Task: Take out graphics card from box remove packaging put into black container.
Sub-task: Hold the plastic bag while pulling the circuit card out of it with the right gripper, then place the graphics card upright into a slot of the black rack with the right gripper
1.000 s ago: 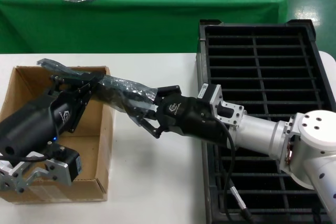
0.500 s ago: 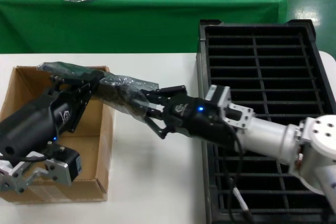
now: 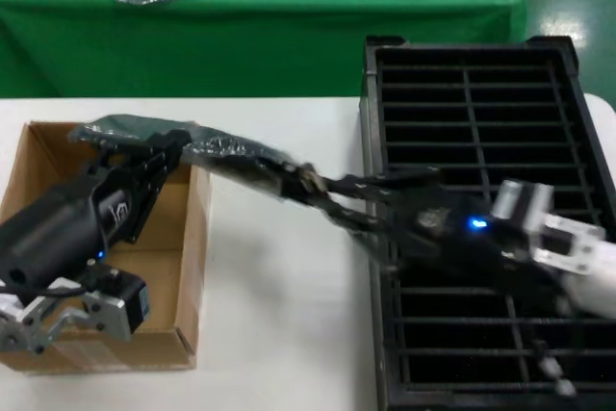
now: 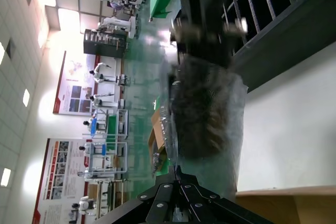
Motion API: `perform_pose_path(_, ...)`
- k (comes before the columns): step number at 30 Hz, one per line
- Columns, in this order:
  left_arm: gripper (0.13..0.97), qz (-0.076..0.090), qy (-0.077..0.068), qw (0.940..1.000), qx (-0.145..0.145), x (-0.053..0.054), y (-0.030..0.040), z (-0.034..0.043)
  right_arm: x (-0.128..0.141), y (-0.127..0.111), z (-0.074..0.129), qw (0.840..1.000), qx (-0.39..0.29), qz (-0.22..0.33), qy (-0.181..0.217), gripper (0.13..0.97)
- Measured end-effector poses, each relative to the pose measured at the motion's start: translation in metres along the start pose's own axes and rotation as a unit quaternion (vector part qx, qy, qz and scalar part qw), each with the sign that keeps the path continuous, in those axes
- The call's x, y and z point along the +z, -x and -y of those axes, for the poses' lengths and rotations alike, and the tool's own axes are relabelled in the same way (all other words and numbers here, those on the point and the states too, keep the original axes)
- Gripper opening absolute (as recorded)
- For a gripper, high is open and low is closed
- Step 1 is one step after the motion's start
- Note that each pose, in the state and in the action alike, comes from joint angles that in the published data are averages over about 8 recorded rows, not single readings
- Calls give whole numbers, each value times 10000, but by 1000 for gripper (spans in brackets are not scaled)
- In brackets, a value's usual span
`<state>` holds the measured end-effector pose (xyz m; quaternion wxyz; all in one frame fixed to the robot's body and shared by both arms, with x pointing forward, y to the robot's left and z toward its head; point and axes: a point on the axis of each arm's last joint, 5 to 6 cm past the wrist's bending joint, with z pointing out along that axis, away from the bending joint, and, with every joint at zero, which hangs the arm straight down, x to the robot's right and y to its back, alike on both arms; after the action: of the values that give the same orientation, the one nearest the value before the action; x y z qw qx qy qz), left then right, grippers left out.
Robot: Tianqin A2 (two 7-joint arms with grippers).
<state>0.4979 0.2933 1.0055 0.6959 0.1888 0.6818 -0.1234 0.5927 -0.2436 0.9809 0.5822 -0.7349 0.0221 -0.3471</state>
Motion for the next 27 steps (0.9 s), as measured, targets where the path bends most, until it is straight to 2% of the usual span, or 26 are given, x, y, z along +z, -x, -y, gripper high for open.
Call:
perform_pose_path(6,139,0,0,10000,0,0,0,0,-521,23,178,9984,-256,-316,394,187)
perform_pose_path(15,139,0,0,10000,0,0,0,0,-1215,57,443,9855,-594,-1226,1013,187)
perform_pose_path(20,139,0,0,10000,0,0,0,0,-1394,102,526,9778,-728,-1583,1168,187)
perform_pose_path(27,139,0,0,10000,0,0,0,0,-1430,162,519,9753,-746,-1688,1213,187)
